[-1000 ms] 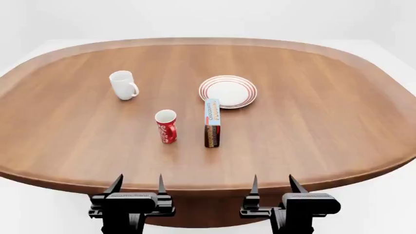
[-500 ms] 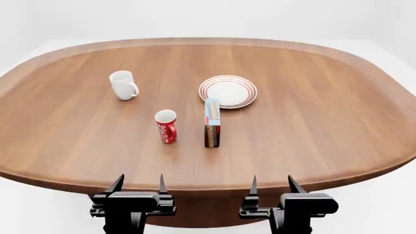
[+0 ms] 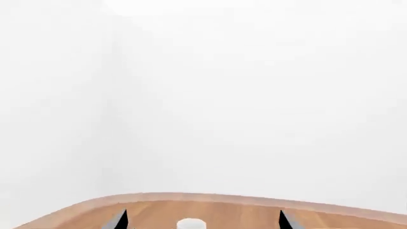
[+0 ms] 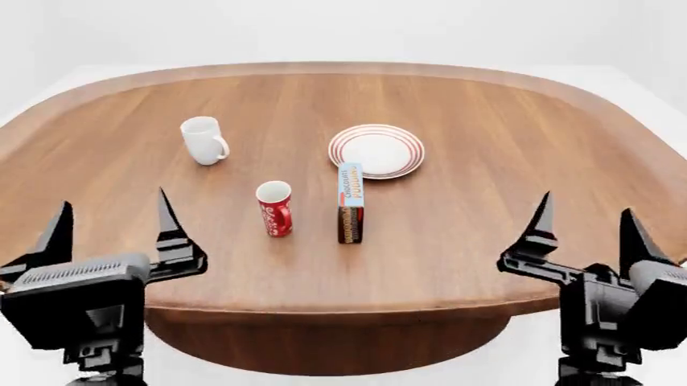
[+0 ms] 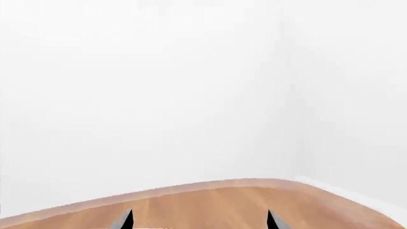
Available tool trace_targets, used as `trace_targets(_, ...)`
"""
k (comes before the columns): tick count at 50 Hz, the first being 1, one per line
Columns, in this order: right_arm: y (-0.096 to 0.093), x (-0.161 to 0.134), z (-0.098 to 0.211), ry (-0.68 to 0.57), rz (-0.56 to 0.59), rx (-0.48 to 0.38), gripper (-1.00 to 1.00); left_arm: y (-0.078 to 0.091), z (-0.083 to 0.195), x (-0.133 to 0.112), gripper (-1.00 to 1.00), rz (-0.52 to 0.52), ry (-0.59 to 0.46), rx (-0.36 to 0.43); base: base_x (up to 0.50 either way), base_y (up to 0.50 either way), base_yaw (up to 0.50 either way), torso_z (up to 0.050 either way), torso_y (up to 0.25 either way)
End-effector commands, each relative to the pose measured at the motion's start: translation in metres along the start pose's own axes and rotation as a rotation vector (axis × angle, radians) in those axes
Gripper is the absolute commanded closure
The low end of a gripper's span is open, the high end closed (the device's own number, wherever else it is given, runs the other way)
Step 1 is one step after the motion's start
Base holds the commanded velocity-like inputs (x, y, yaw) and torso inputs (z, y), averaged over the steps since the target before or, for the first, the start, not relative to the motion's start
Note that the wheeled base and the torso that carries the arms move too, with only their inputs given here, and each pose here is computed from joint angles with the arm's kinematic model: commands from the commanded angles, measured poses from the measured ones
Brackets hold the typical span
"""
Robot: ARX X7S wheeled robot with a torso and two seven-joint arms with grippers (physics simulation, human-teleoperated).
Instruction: Pick up the white mug and put it on the plate, and put the chocolate pudding to the right of the plate.
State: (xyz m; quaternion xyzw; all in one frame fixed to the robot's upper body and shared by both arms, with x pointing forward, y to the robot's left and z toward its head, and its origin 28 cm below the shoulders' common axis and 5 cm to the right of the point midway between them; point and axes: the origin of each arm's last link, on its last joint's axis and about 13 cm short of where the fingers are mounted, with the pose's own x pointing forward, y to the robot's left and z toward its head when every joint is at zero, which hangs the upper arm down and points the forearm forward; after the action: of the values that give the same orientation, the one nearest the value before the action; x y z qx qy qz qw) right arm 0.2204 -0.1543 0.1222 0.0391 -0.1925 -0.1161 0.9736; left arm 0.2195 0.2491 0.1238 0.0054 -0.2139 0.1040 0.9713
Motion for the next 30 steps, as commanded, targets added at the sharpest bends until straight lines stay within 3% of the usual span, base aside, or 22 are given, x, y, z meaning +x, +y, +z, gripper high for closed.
trace_targets(1, -0.038, 0.006, 0.104, -0.496, -0.139, 0.035, -1.0, 0.041, 0.095, 0.012, -1.0, 0.196, -0.438, 0.039, 0.0, 0.0, 0.0, 0.0, 0.0)
trace_targets(9, -0.046, -0.003, 0.131, -0.705, -0.142, 0.072, -1.0, 0.058, 0.125, 0.007, -1.0, 0.286, -0.638, 0.115, 0.0, 0.0, 0.0, 0.0, 0.0)
trace_targets(14, -0.055, -0.011, 0.151, -0.839, -0.185, 0.009, -1.0, 0.067, 0.142, -0.004, -1.0, 0.337, -0.743, 0.162, 0.0, 0.0, 0.0, 0.0, 0.0)
trace_targets(21, -0.058, -0.014, 0.153, -0.867, -0.193, -0.019, -1.0, 0.073, 0.148, -0.012, -1.0, 0.362, -0.801, 0.185, 0.0, 0.0, 0.0, 0.0, 0.0)
trace_targets(23, -0.056, -0.016, 0.152, -0.873, -0.173, -0.001, -1.0, 0.075, 0.148, -0.012, -1.0, 0.363, -0.799, 0.186, 0.0, 0.0, 0.0, 0.0, 0.0)
trace_targets(24, -0.057, -0.019, 0.15, -0.92, -0.219, 0.02, -1.0, 0.075, 0.148, -0.012, -1.0, 0.362, -0.797, 0.187, 0.01, 0.0, 0.0, 0.0, 0.0)
trace_targets(30, -0.052, -0.018, 0.147, -0.877, -0.143, -0.004, -1.0, 0.074, 0.144, -0.011, -1.0, 0.361, -0.781, 0.184, 0.5, 0.0, 0.0, 0.0, 0.0)
